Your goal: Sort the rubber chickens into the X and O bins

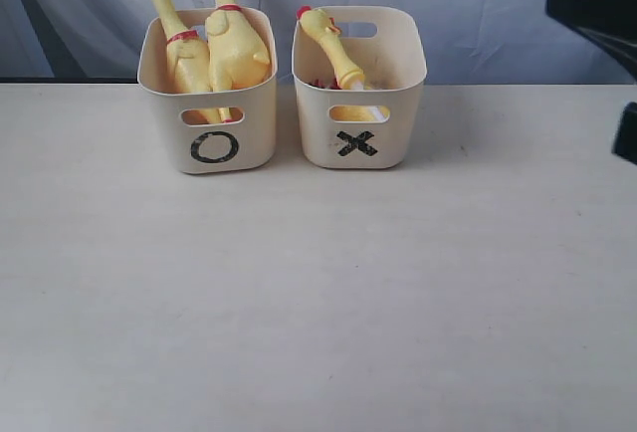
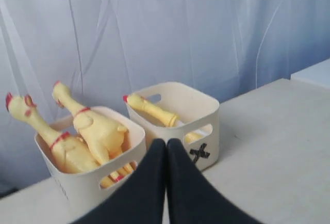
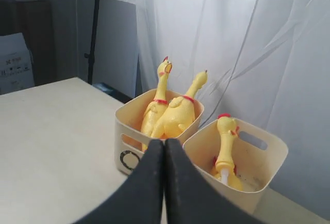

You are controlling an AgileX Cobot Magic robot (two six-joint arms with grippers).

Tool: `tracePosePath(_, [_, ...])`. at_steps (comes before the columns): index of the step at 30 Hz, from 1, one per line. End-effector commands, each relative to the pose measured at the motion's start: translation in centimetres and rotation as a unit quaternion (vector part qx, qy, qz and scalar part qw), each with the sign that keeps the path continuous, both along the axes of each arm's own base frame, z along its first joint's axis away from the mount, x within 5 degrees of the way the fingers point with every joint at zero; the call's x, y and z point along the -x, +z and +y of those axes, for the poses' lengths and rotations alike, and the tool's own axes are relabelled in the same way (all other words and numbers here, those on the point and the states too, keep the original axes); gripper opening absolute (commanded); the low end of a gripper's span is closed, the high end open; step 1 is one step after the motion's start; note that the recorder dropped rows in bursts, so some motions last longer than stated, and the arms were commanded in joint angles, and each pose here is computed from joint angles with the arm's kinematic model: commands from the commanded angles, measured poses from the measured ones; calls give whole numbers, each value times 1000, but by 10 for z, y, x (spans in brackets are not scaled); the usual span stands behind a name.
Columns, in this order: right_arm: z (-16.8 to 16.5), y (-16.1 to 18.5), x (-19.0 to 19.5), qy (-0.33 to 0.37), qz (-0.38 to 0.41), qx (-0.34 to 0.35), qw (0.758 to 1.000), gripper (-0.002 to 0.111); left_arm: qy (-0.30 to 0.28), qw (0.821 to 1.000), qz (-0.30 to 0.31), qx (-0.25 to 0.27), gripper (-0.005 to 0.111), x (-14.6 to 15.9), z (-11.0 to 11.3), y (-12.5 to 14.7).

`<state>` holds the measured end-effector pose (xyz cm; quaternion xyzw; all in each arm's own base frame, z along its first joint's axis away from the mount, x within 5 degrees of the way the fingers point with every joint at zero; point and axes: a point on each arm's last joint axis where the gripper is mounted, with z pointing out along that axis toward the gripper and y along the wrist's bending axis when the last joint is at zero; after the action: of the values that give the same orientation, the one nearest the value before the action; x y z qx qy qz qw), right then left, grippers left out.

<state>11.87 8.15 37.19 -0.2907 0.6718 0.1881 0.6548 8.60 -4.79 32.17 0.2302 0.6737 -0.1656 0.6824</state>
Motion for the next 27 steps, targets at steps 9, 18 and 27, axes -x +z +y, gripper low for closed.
tracePosePath(9, [-55, 35, 95, -142, -194, -56, 969, -1, 21, 986, -161, -23, 0, 66, -7, 13])
tracePosePath(18, [-63, 32, 168, -158, -317, -85, 931, -1, 36, 983, -179, -29, 0, 72, -8, 14])
tracePosePath(27, [-64, 34, 170, -161, -323, -90, 928, -1, 39, 981, -186, -30, 0, 75, -8, 14])
